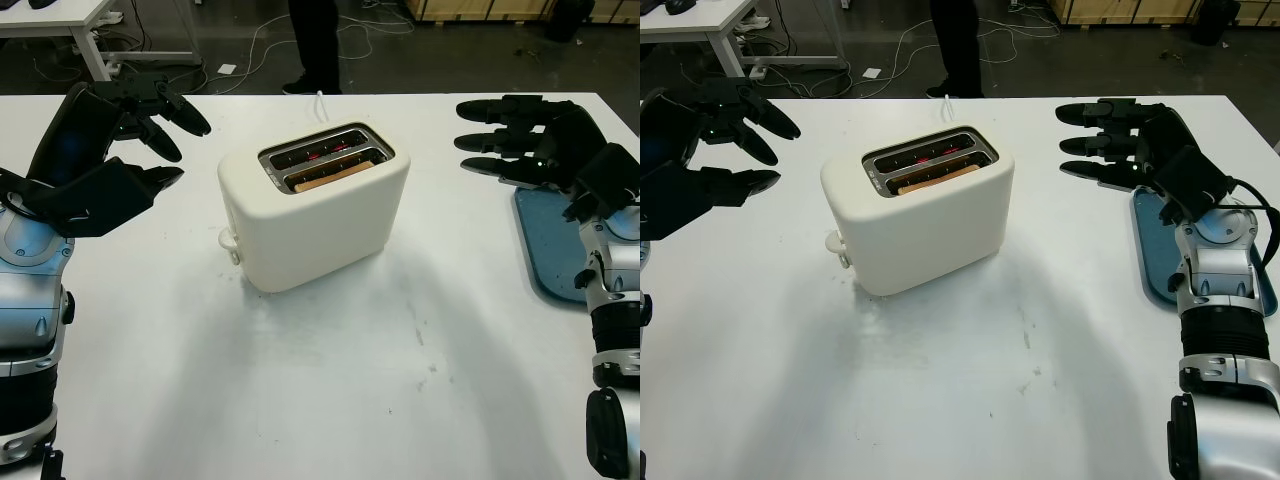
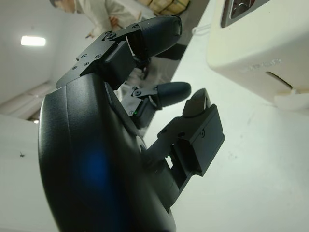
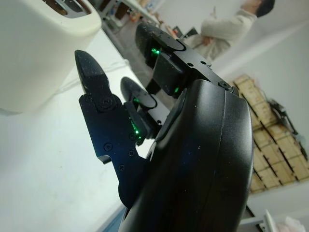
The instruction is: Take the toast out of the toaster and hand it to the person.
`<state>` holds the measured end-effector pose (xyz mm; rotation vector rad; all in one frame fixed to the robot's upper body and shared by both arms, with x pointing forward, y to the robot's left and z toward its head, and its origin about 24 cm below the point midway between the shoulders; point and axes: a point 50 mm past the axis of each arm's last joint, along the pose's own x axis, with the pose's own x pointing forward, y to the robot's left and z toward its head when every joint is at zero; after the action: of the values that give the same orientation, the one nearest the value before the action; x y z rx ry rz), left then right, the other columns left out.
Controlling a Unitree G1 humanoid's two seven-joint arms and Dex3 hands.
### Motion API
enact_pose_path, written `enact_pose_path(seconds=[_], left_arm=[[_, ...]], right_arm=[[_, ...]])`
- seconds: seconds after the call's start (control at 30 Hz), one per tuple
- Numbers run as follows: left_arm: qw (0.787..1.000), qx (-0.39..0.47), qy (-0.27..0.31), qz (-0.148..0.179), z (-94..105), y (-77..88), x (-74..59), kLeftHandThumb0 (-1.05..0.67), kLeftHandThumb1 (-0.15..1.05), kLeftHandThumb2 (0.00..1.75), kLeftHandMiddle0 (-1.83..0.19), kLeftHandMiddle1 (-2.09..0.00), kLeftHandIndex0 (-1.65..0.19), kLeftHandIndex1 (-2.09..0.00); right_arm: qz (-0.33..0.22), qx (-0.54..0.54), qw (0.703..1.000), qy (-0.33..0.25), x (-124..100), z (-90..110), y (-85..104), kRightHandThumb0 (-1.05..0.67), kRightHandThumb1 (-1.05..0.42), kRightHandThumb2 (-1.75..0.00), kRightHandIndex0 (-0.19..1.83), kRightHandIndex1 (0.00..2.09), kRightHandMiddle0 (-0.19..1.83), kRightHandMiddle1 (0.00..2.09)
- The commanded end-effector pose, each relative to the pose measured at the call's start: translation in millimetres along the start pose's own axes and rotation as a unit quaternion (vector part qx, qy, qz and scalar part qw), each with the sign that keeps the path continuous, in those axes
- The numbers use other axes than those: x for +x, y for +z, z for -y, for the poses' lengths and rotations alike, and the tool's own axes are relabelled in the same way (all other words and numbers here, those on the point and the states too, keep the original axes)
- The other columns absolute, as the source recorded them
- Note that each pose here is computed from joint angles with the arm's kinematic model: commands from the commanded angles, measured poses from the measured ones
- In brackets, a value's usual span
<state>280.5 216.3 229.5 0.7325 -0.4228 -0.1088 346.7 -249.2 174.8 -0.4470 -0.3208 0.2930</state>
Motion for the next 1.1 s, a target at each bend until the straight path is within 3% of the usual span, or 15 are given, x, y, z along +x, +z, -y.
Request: enact_pose_path(seconds=[0.0, 1.07], left_arm=[[1.000, 0.006, 0.001, 0.006, -3.2, 3.3, 0.7, 0.44, 0.59, 0.47, -0.75, -1.17, -0.71, -0.96], [1.000, 0.007, 0.003, 0.005, -2.3, 3.8, 1.0, 0.46, 0.59, 0.48, -0.74, -1.17, -0.71, -0.96]], right_arm=[[0.003, -0.003, 1.000, -0.004, -1.1, 0.0, 1.2, -0.32, -0.76, 0.00, 0.92, 0.00, 0.82, 0.00], [0.002, -0.002, 1.000, -0.004, 0.0, -0.1, 1.0, -0.34, -0.76, 0.00, 0.92, 0.00, 0.82, 0.00]])
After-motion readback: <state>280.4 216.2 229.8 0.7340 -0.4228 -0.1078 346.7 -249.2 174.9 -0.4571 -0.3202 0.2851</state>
